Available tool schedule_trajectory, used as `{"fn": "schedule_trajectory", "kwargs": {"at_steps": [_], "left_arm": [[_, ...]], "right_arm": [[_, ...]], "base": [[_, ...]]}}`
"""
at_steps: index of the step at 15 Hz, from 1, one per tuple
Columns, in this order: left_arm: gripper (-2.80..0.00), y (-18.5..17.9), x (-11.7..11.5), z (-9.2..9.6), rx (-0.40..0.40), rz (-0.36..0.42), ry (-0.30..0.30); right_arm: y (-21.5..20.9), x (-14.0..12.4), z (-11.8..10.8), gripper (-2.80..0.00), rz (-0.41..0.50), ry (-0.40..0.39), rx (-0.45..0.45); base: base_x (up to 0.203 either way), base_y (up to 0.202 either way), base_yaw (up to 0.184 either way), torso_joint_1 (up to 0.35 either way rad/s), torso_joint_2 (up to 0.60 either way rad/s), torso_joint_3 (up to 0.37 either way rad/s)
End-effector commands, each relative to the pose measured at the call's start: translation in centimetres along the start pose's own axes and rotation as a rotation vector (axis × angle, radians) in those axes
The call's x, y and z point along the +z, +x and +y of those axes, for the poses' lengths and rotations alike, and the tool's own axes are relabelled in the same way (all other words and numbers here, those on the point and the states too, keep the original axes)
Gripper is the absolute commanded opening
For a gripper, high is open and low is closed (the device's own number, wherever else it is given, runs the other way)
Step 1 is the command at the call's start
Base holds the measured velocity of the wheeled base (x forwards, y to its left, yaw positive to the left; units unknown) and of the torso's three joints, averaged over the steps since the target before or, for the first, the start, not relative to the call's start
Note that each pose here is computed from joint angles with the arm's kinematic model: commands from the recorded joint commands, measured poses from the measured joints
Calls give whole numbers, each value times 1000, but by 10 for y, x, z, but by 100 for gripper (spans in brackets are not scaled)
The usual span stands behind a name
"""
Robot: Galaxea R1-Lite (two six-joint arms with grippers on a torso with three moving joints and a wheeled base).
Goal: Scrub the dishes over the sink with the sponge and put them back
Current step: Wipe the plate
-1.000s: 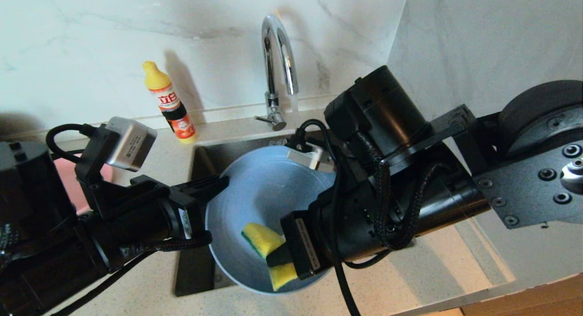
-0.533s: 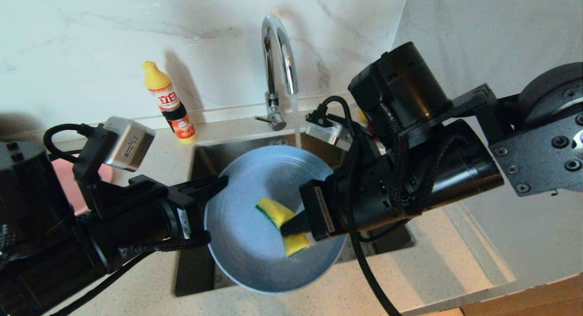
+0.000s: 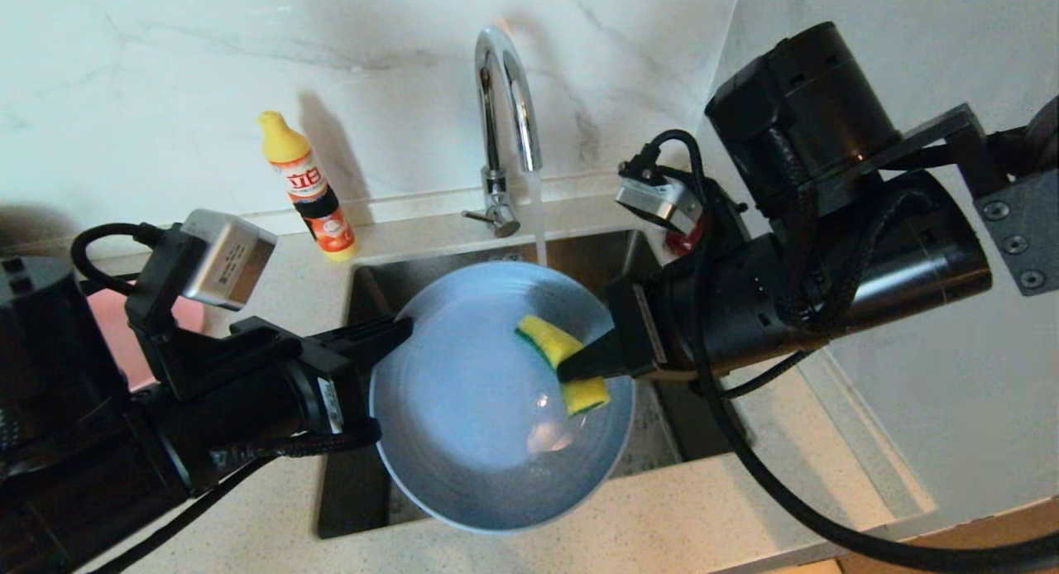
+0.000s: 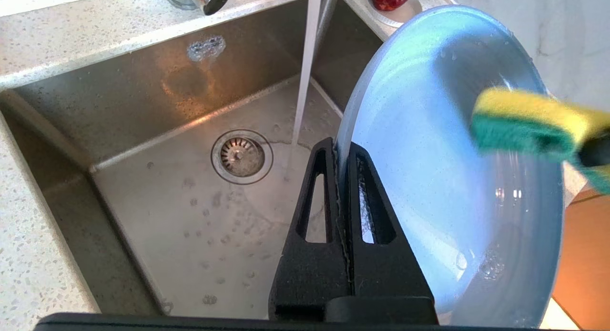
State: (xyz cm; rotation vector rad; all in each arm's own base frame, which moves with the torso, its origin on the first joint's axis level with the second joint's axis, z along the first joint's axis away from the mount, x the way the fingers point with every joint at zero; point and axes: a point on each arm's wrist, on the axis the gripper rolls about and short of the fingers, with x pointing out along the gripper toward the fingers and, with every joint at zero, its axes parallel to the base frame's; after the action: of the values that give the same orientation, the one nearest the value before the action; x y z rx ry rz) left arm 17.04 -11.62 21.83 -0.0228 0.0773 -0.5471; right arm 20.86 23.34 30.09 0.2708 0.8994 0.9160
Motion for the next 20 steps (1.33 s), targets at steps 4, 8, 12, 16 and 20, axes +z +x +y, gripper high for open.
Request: {"fn": "schedule_trajectory", "kwargs": {"at_steps": [4,8,12,16,20], "left_arm": [[-280,0,3,0,2,-15,-7],[-280,0,5,0,4,-23,-10],[-280,1,8,0,4,-32,-13],[-280,4,6,0,5,-22,-12],[-280,4,6,0,2,-20,-10]], "right_arm": [[-11,-10,-2,-280,30,17,-14],[-1,-24,-8,-280,93,29,-33],[18,-30,1,-280,143,4,-13],[33,-30,14,-280,157,-27,18],[43,-29,19,-280,167,-38,31]], "base": [[0,0,0,0,0,0],[0,0,0,0,0,0],[0,0,0,0,0,0],[0,0,0,0,0,0],[0,0,0,0,0,0]]}}
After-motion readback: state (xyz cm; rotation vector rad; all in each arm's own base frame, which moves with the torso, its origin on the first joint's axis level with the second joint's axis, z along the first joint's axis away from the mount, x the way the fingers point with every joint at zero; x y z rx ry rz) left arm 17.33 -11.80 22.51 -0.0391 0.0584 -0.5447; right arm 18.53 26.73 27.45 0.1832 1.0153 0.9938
